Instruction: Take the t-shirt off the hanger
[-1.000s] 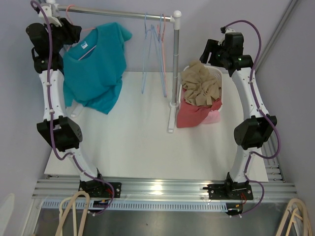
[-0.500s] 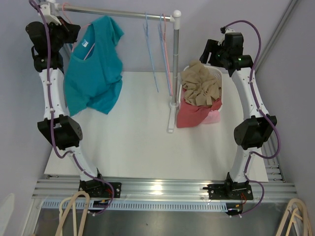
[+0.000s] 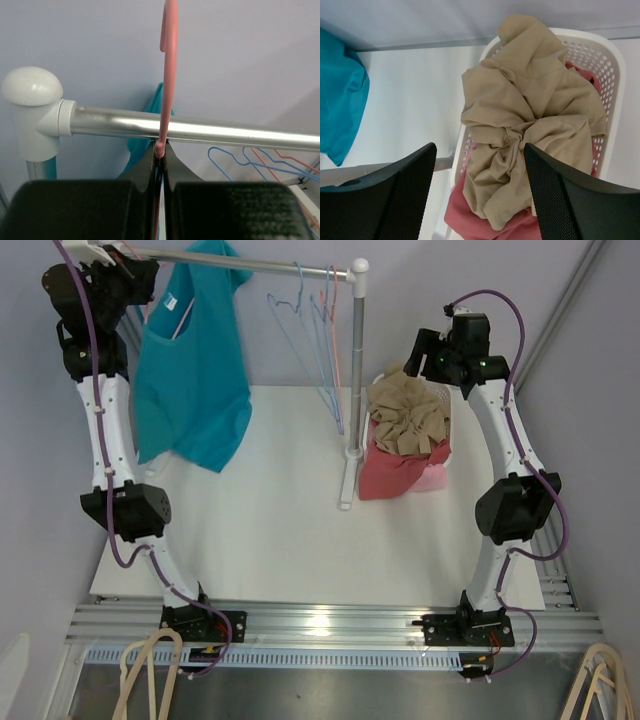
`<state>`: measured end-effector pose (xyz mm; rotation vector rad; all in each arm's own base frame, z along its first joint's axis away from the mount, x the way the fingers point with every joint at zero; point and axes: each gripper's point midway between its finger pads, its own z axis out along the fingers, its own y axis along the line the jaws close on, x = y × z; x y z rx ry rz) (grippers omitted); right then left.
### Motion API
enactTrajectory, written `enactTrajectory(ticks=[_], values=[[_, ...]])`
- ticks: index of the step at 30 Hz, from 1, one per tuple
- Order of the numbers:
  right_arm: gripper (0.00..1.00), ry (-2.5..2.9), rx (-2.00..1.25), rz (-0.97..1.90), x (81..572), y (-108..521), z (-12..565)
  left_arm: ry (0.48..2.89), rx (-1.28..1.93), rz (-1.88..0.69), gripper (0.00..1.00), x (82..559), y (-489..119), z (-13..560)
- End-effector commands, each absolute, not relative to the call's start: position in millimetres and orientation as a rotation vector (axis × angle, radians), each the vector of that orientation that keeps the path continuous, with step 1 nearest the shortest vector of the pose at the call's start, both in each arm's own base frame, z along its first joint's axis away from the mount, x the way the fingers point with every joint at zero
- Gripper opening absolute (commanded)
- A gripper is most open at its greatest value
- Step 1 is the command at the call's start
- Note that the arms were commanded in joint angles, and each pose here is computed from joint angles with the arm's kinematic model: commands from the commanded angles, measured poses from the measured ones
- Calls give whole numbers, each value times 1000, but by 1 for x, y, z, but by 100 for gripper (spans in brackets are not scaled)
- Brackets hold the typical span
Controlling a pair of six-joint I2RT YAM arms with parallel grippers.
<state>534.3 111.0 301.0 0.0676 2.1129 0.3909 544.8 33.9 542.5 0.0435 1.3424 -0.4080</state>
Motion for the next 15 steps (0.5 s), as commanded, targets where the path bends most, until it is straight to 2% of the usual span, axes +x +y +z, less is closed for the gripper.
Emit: enactTrajectory(ticks=[1, 15], values=[[75, 2041, 46, 398, 523, 110, 332, 1253, 10, -376, 1, 511, 27, 590], [75, 2016, 47, 437, 492, 111, 342, 1468, -228, -236, 1, 469, 25, 549]])
